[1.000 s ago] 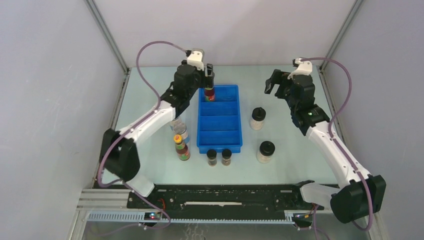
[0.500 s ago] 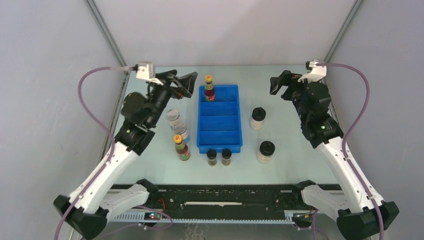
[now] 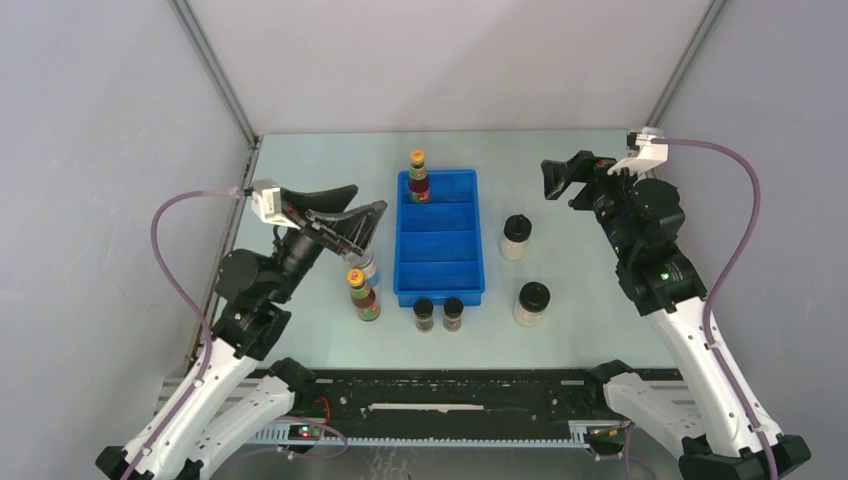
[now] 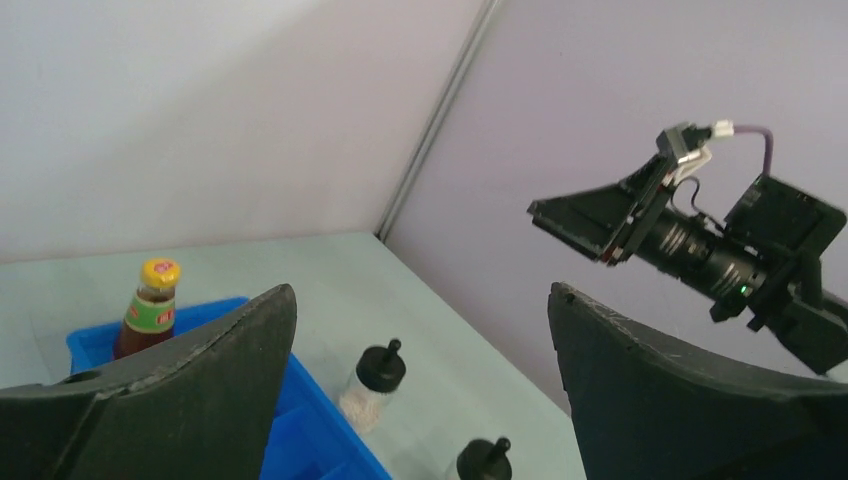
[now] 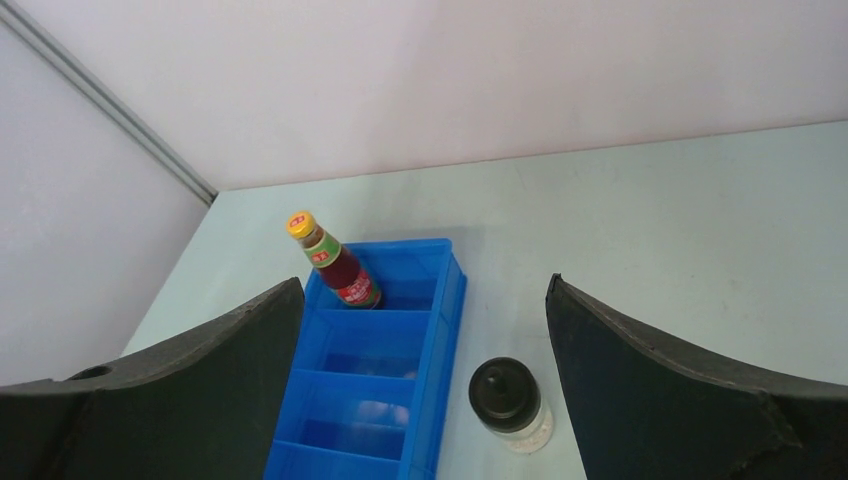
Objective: Organize the condiment bottles
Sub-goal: Pick up the bottle from the center of the board, then place the bottle in the storage box.
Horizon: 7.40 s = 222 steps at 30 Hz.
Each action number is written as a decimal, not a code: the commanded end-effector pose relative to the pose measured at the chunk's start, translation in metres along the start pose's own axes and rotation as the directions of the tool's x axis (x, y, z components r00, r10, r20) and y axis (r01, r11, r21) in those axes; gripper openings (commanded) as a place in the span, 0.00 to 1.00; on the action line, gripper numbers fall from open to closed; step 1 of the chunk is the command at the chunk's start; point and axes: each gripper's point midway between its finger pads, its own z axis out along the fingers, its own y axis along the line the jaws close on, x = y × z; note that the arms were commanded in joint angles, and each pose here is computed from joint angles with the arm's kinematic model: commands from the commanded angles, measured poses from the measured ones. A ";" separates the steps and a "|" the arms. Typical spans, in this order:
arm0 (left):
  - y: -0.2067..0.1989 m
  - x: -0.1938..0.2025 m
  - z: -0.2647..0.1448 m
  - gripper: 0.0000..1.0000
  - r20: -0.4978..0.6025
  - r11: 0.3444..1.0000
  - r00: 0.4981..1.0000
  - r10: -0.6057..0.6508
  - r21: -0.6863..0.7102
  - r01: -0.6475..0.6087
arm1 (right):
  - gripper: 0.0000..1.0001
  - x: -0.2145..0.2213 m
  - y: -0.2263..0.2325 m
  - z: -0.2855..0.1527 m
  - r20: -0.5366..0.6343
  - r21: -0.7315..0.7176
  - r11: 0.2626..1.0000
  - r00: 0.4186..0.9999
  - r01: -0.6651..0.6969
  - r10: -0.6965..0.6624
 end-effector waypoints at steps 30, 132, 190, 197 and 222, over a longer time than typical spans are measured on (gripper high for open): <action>0.100 0.108 -0.117 0.75 -0.361 0.627 0.896 0.259 -0.642 -0.440 | 1.00 0.013 0.014 -0.024 -0.023 -0.078 0.997 1.000 -0.006 0.004; 0.103 0.120 -0.127 0.00 -0.274 0.545 0.895 0.351 -0.718 -0.433 | 1.00 0.008 0.017 -0.036 0.004 -0.111 0.994 1.000 0.006 -0.006; -0.010 0.067 0.010 0.00 -0.249 0.794 0.880 0.404 -0.382 -0.473 | 1.00 0.006 0.010 -0.035 0.012 -0.075 0.997 1.000 0.004 -0.004; -0.005 0.065 0.033 0.00 -0.244 0.801 0.880 0.408 -0.367 -0.473 | 1.00 0.004 0.006 -0.027 0.021 -0.067 0.998 1.000 0.000 0.002; 0.016 0.078 0.129 0.00 -0.215 0.859 0.899 0.381 -0.278 -0.431 | 1.00 0.003 -0.019 0.020 0.020 -0.002 1.000 0.999 -0.030 0.030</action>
